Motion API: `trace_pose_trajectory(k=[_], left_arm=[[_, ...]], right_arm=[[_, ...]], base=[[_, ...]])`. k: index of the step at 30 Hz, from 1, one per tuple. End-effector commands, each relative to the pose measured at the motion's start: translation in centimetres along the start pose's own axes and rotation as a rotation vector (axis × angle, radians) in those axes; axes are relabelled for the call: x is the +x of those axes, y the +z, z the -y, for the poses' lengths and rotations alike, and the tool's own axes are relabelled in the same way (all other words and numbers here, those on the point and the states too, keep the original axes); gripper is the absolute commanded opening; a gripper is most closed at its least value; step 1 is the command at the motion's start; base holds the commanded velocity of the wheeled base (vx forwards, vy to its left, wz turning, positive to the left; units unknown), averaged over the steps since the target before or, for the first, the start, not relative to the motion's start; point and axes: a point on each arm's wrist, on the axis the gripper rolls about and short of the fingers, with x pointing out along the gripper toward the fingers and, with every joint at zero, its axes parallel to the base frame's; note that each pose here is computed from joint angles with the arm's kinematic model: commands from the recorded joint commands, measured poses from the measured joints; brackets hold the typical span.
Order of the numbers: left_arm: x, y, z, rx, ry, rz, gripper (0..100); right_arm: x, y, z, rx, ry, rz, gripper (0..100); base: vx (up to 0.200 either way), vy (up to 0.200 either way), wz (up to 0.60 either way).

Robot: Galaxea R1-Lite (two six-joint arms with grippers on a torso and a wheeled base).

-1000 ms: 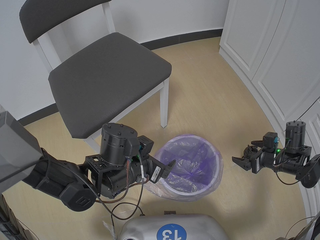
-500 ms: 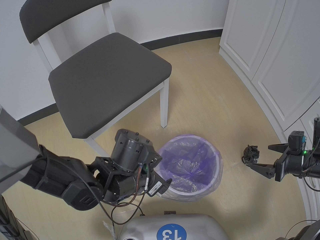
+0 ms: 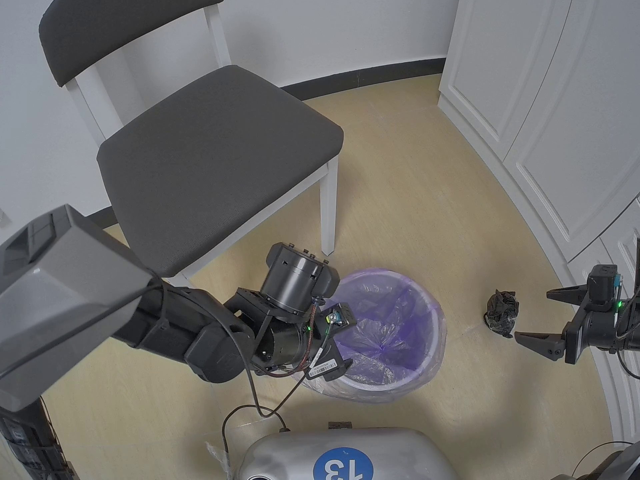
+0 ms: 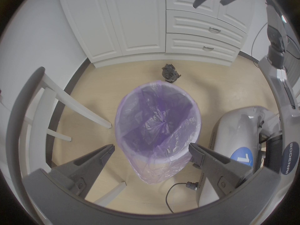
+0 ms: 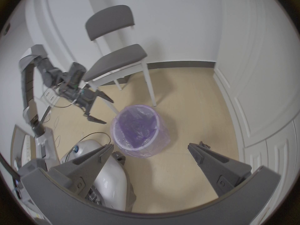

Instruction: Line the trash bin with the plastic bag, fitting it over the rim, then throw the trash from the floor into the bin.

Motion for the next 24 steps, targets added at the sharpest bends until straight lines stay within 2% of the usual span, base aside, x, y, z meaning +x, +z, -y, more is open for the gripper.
trace_pose_trajectory(k=[1,8,14,24], left_arm=[[1.8,-1.0,0.0,0.009,-0.064,-0.022,100],[4.3,-1.3,-0.8,0.107,-0.132,0.020,100],[6.0,-1.3,-0.4,0.105,-0.173,0.019,100],[8.4,-0.8,-0.3,0.104,-0.187,0.042,100]], right_arm=[[-0.5,-1.2,1.7,-0.026,0.009,0.003,100],[-1.0,-2.1,3.1,-0.092,0.033,0.028,100],[-1.1,-2.2,3.5,-0.095,0.050,0.045,100],[-1.1,-2.1,4.0,-0.086,0.033,0.045,100]], base=[[0.000,0.000,0.00],[0.000,0.000,0.00],[0.000,0.000,0.00],[0.000,0.000,0.00]])
